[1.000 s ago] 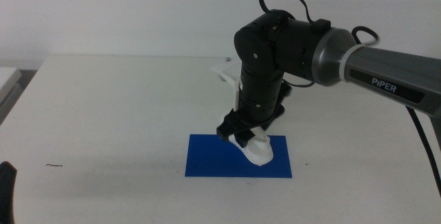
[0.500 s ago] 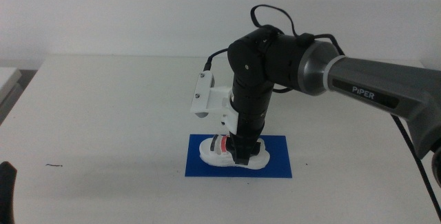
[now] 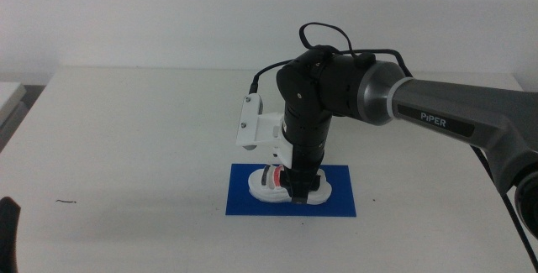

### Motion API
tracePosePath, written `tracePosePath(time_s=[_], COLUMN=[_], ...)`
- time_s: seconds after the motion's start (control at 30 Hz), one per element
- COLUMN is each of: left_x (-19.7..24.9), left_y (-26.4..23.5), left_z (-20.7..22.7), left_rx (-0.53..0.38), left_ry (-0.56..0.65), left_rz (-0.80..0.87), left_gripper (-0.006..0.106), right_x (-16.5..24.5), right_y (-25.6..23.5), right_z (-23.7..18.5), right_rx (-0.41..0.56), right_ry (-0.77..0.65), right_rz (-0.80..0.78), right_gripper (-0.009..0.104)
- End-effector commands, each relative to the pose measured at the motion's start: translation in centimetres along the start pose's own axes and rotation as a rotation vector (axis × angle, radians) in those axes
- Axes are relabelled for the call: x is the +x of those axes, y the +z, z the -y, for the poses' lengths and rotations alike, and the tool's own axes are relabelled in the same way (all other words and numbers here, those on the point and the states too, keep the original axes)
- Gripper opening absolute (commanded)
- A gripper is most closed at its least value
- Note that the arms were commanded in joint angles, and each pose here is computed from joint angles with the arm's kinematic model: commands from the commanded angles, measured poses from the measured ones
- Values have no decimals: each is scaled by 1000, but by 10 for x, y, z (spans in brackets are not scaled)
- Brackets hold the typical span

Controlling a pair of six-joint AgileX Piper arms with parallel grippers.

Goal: Use one arm to grab the shoe from the table and place it on the mat.

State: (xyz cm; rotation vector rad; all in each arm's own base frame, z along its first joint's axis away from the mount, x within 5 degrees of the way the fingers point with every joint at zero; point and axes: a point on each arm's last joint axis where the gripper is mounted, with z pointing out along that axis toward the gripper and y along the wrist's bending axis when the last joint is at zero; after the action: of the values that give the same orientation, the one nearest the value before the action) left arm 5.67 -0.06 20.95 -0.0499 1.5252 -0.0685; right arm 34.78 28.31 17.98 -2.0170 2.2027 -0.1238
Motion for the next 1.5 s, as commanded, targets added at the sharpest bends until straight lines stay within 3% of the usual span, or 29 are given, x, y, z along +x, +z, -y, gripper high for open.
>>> tracePosePath(time_s=[0.0, 0.13, 0.33, 0.4, 0.5, 0.67, 0.77, 0.97, 1.23, 1.33, 1.47], left_x=[-1, -1, -1, -1, -1, -1, -1, -1, -1, -1, -1], left_y=[0, 0, 0, 0, 0, 0, 0, 0, 0, 0, 0], left_z=[0, 0, 0, 0, 0, 0, 0, 0, 0, 0, 0], left_rx=[1, 1, 1, 1, 1, 1, 1, 1, 1, 1, 1], left_ry=[-1, -1, -1, -1, -1, -1, -1, -1, -1, -1, -1], left_rz=[16, 16, 16, 16, 16, 16, 16, 16, 16, 16, 16], left_gripper=[94, 94, 94, 94, 94, 94, 94, 94, 94, 94, 94], right_x=[1, 3, 3, 6, 35, 121, 170, 234, 278, 289, 296], right_y=[2, 10, -11, -42, -99, -176, -190, -177, -130, -117, -123], right_z=[0, -4, -6, -7, -12, -48, -79, -148, -220, -240, -253], right_rx=[13, 7, 59, 131, 282, 421, 461, 548, 650, 721, 900], right_ry=[-18, -21, 9, 53, 225, 709, 892, 979, 1102, 1144, 1123], right_rz=[-1, -5, 48, 127, 276, 518, 563, 696, 885, 938, 1106], right_gripper=[26, 43, 93, 93, 93, 93, 93, 93, 93, 93, 93])
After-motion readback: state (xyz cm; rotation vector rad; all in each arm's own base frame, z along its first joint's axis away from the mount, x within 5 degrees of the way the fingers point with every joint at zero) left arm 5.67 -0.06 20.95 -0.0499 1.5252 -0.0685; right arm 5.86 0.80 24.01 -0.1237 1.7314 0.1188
